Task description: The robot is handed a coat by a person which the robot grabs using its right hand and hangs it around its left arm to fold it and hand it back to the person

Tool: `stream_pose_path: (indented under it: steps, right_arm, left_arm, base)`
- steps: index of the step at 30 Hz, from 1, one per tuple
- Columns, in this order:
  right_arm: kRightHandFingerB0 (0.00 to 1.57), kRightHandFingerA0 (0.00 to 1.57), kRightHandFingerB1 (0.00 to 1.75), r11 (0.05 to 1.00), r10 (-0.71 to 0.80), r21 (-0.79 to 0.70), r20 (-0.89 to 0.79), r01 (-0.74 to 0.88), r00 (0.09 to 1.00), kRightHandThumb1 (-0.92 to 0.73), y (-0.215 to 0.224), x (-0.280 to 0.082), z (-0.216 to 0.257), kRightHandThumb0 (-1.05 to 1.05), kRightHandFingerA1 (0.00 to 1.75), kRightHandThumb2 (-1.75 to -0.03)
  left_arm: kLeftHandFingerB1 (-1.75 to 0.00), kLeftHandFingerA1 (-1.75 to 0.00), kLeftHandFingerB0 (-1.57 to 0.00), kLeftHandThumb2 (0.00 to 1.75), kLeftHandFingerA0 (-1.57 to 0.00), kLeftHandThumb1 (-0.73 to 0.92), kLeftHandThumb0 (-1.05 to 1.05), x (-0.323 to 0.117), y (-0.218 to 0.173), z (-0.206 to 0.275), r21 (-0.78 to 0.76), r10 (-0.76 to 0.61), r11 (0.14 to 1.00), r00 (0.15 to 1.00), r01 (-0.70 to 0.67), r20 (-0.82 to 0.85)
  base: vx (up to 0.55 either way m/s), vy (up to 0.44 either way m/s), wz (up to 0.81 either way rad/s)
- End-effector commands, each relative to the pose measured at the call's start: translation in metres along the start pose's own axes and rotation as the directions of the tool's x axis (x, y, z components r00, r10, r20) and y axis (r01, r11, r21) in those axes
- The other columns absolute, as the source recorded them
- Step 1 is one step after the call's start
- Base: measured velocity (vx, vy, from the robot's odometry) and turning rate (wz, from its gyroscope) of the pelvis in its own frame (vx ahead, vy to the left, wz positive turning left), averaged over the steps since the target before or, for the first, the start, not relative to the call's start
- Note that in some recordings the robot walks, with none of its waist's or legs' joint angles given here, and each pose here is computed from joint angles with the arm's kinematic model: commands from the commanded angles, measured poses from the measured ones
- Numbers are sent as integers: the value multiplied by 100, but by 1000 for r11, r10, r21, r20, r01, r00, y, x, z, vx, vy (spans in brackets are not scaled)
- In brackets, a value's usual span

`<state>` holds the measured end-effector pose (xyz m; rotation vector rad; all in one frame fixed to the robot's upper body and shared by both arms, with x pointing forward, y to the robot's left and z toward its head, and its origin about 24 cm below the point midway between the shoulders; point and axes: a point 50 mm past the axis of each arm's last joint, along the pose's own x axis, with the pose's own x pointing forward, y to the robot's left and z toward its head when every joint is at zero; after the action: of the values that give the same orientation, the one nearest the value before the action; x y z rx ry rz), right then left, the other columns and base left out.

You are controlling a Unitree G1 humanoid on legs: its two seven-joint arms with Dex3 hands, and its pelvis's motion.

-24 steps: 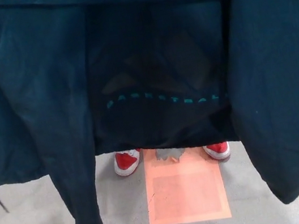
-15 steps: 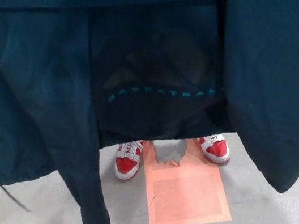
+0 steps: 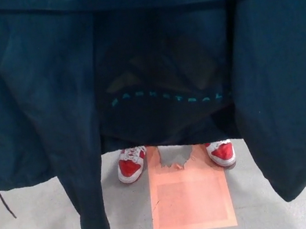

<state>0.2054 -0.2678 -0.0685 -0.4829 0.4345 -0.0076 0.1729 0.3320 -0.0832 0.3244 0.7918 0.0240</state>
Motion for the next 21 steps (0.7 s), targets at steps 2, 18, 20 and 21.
stream_pose_path:
  steps: [2, 18, 20, 21]
  right_arm:
    - [0, 2, 46, 973, -232, 157, 688, 170, 688, -53, -26, -63, 125, -36, 47, -109]
    - [9, 8, 23, 969, -117, 82, 983, 235, 141, -89, -56, -155, 269, -84, 27, -68]
    - [8, 6, 23, 964, -95, 68, 991, 257, 95, -90, -56, -159, 279, -82, 27, -68]
    - [12, 0, 24, 957, -79, 55, 994, 285, 73, -74, -56, -160, 283, -82, 28, -113]
  left_arm:
    - [-29, -28, -12, 75, -11, 92, -73, -5, 1, -7, -24, -35, 999, 999, 35, 17]
    - [-39, -38, -4, 111, -4, 83, -80, -6, 3, -6, -14, -45, 999, 999, 46, 19]
    - [-46, -48, 0, 114, 0, 58, -34, -6, 3, -6, -4, -36, 999, 999, 36, 18]
    - [-31, -29, -15, 75, -13, 92, -71, -6, 4, -6, 2, -35, 999, 999, 35, 18]
  base:
    - [0, 0, 0]
    - [0, 0, 0]
    - [0, 0, 0]
    - [0, 0, 0]
